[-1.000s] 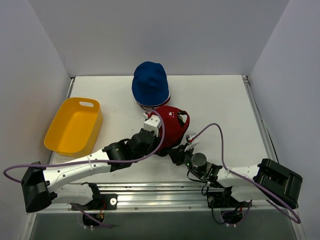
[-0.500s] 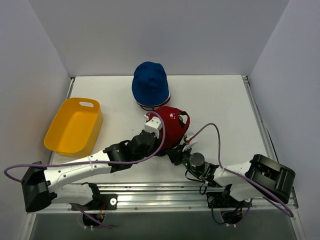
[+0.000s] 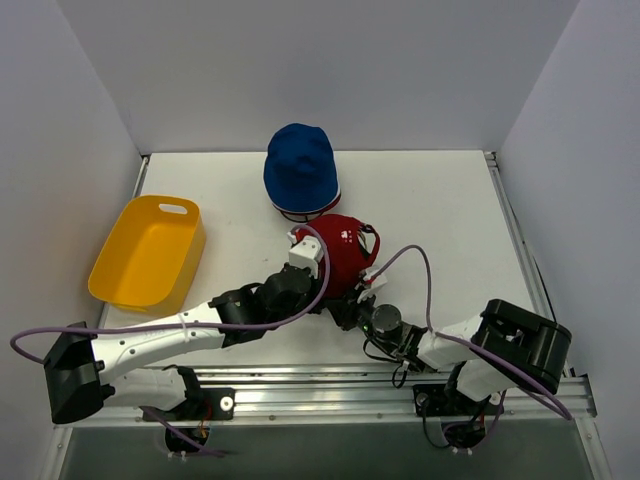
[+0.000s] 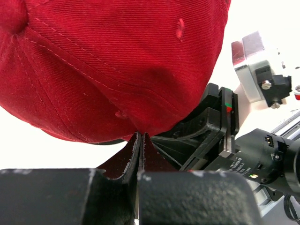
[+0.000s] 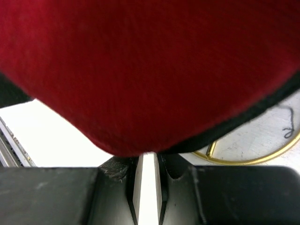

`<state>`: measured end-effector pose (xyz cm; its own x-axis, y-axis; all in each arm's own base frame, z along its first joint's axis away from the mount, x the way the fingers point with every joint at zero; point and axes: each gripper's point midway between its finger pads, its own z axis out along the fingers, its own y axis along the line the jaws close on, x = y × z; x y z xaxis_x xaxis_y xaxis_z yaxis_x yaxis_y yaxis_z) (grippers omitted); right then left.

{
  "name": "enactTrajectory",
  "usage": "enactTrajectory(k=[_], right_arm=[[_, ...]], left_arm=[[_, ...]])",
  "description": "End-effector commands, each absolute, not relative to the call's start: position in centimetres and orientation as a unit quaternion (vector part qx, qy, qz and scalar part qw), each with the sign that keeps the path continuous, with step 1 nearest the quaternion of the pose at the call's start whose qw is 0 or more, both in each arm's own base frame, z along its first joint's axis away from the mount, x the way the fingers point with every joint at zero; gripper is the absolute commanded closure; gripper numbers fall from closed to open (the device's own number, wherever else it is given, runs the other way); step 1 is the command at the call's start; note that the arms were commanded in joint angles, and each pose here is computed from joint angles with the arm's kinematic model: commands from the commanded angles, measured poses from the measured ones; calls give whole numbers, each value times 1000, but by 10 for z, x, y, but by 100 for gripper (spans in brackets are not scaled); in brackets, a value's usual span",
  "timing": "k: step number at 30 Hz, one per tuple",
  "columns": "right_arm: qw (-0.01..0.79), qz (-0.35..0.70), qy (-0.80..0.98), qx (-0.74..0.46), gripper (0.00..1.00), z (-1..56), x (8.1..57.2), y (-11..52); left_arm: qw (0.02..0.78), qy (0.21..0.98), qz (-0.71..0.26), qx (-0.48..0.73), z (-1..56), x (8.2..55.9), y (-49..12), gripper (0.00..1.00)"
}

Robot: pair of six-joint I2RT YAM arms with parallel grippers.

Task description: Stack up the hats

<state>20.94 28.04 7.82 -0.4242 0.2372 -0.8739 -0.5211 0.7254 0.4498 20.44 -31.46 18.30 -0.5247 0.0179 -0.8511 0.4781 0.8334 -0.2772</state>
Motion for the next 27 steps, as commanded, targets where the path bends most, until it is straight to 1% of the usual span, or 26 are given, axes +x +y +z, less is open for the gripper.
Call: enactTrajectory(k=[1,9,20,27], right_arm=[[560,394,726,-67,91,111,219,295],[562,399,722,-62,91,113,220,299],[572,392,719,-41,91,118,229,300],[572,389,721,-35,91,117,230,299]], left_arm=[[470,822,-295,130,198,201,-331,98],[468,820,-308,120,202,201,-335,98],[452,825,-320,111,188,197,-343,98],[458,825,-317,90,188,198,-335,98]])
